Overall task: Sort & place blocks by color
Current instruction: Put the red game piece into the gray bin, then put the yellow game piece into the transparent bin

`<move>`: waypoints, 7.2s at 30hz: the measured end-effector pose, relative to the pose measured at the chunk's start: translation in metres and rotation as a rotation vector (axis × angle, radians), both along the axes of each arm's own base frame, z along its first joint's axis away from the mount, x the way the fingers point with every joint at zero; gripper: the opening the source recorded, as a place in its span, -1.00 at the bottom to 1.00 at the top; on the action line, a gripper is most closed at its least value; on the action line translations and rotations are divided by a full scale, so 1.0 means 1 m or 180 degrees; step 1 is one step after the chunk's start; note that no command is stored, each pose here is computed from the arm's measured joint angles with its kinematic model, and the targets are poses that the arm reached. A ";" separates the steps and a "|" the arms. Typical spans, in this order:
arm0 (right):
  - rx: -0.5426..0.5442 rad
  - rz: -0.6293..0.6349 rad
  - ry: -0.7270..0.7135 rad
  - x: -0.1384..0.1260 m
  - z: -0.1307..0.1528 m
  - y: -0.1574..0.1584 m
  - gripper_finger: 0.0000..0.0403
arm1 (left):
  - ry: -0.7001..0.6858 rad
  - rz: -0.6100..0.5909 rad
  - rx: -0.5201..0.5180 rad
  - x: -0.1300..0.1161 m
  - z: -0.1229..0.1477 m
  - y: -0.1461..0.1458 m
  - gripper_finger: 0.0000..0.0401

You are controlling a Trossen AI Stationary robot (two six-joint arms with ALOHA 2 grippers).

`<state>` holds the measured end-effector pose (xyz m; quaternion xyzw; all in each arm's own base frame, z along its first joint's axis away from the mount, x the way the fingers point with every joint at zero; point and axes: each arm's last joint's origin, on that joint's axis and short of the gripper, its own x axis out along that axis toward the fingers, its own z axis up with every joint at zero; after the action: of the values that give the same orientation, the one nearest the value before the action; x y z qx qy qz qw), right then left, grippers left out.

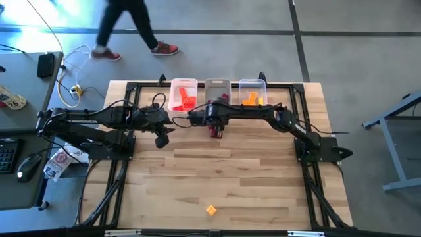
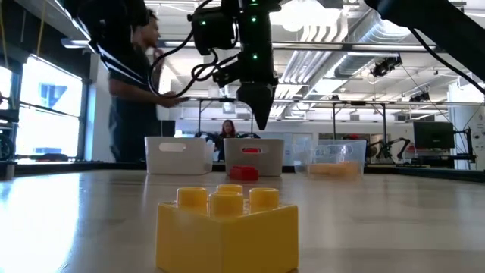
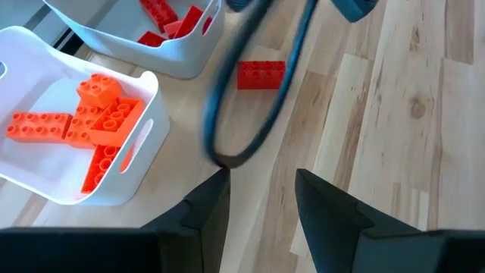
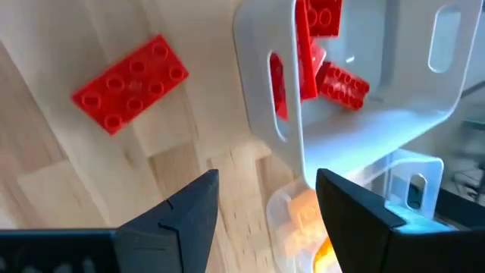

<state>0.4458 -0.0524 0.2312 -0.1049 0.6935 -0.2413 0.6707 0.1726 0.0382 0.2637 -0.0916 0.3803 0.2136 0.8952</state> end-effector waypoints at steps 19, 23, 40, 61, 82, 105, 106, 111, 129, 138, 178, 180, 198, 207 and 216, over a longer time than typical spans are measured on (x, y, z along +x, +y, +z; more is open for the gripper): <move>-0.0169 0.0178 0.0040 -0.011 0.017 0.048 0.03 | 0.0011 -0.0003 -0.0006 0.000 0.000 0.000 -0.32; -0.0349 0.0039 0.0014 -0.033 0.025 0.055 0.03 | 0.0017 -0.0003 -0.0006 0.000 0.000 0.000 -0.32; 0.0041 -0.0516 -0.1977 -0.092 0.055 0.053 0.03 | -0.0006 0.0003 0.0002 0.000 0.000 0.000 -0.32; 0.0808 -0.1380 -0.2788 -0.085 0.021 0.005 0.03 | 0.0000 0.0001 0.0003 0.000 0.000 0.000 -0.32; 0.1030 -0.1592 -0.2638 -0.051 -0.042 0.010 0.03 | 0.0012 -0.0036 0.0035 0.000 0.000 0.000 -0.32; 0.0951 -0.1863 -0.2527 -0.036 -0.093 0.008 0.03 | -0.0006 -0.0036 0.0039 0.000 0.001 0.000 -0.32; 0.0951 -0.1867 -0.2521 -0.036 -0.095 0.008 0.03 | -0.0004 -0.0036 0.0039 0.001 0.001 0.000 -0.32; 0.0916 -0.1871 -0.2444 -0.035 -0.105 0.008 0.03 | -0.0020 -0.0035 0.0042 0.001 0.001 0.000 -0.32; 0.0927 -0.1386 -0.2256 -0.036 -0.100 0.013 -0.44 | -0.0012 -0.0033 0.0039 0.001 0.001 0.000 -0.32; 0.0971 -0.1026 -0.2453 -0.030 -0.066 0.022 -0.44 | -0.0008 -0.0033 0.0038 0.001 0.001 0.000 -0.32; -0.0012 -0.1164 -0.2104 -0.052 -0.009 -0.099 -0.40 | -0.0196 -0.0013 0.0021 0.004 0.004 0.001 -0.32; 0.0065 -0.1179 -0.2097 -0.052 -0.013 -0.103 -0.33 | -0.0255 -0.0016 0.0022 0.006 0.005 0.001 -0.32; 0.0231 -0.1093 -0.2102 -0.047 -0.004 -0.099 0.05 | -0.0032 -0.0332 -0.0369 0.023 -0.012 0.000 -0.32; 0.0467 -0.0801 -0.2161 -0.029 0.026 -0.057 0.06 | 0.0022 -0.0305 -0.0349 0.025 -0.014 0.001 -0.32; 0.0682 -0.0463 -0.2042 -0.020 0.029 0.015 0.06 | 0.0066 -0.0259 -0.0181 0.024 -0.014 0.002 -0.32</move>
<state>0.4254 -0.0371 0.2606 0.0970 0.4743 -0.2350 0.8428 0.1968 0.0403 0.2497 -0.0993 0.3989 0.1670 0.8962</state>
